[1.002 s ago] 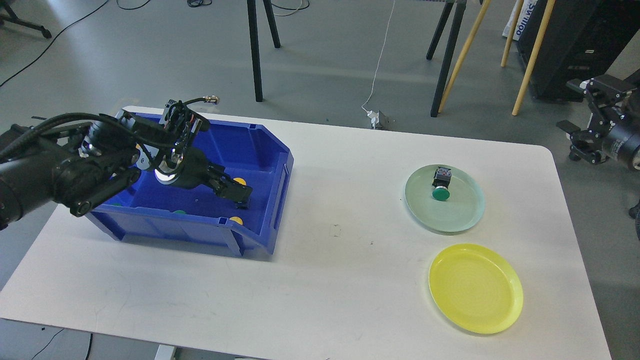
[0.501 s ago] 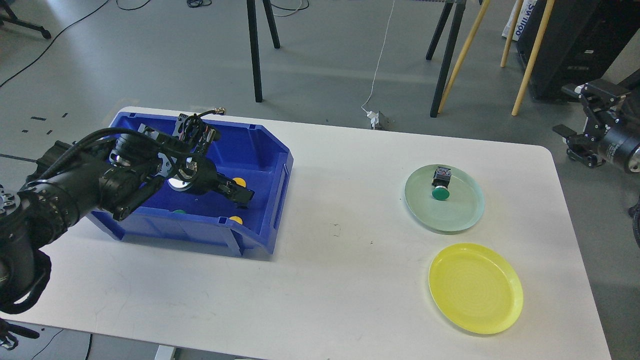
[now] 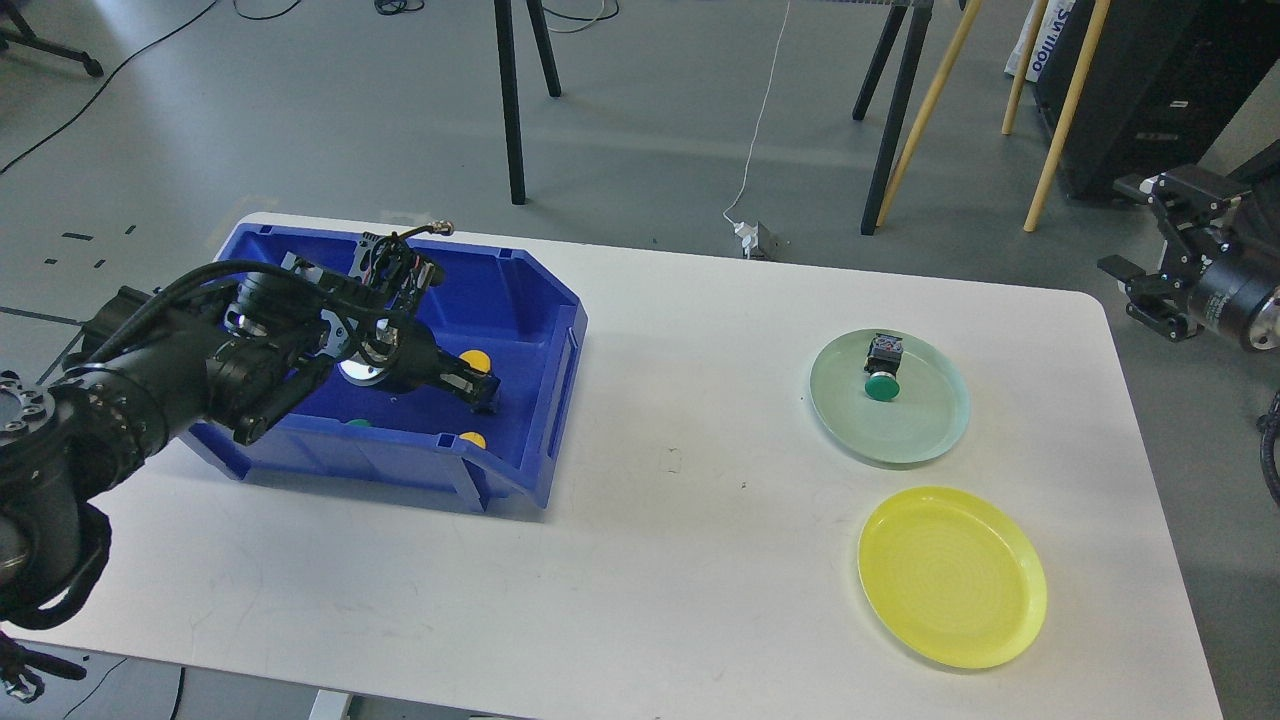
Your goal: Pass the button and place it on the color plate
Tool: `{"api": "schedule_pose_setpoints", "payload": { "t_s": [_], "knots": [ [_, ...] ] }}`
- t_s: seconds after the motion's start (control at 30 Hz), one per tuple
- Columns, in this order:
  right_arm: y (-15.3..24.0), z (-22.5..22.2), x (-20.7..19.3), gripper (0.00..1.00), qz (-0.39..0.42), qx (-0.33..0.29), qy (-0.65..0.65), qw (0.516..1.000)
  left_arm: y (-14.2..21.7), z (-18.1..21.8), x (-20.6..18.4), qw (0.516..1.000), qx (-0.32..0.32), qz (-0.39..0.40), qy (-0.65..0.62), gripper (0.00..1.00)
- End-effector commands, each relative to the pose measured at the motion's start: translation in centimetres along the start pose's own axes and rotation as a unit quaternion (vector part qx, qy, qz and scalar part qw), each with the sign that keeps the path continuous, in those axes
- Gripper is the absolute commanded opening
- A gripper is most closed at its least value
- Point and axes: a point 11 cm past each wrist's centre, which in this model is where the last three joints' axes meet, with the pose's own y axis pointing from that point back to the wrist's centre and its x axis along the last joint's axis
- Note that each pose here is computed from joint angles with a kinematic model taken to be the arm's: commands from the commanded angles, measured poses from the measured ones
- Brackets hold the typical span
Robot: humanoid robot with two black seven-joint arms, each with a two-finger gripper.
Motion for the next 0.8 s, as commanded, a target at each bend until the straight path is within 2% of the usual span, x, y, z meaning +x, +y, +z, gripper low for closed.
{"api": "schedule_pose_setpoints", "payload": {
  "t_s": [0.0,0.13,0.27,0.47,0.63,0.77],
  "knots": [
    [-0.1,-0.1,-0.1,0.87,-0.001,0.001,0.000,1.000,0.1,0.2,0.4,1.000,-0.005,0.006,0.002,0.22],
    [-0.4,-0.5,-0.2,0.87,-0.001,0.006,0.000,1.000,1.2,-1.1,0.5,1.000,-0.001,0.017,0.019,0.22],
    [-0.6,-0.9,-0.2,0.87,-0.001,0.011,0.002,1.000,5.1,-4.8,-0.5,0.999,0.017,0.031,0.037,0.22],
    [-1.9,-1.8,-1.5,0.87,-0.007,0.023,0.000,1.000,10.8,-5.1,-0.6,0.997,-0.023,0.068,0.038,0.23],
    [-3.2,-2.1,-3.1,0.87,-0.020,0.034,-0.009,0.999,15.8,-2.7,4.5,0.976,-0.098,0.182,0.073,0.24],
    [-5.1,-3.7,-5.6,0.87,-0.038,0.061,-0.019,0.997,21.4,-1.2,10.8,0.929,-0.168,0.309,0.113,0.25]
  ]
}}
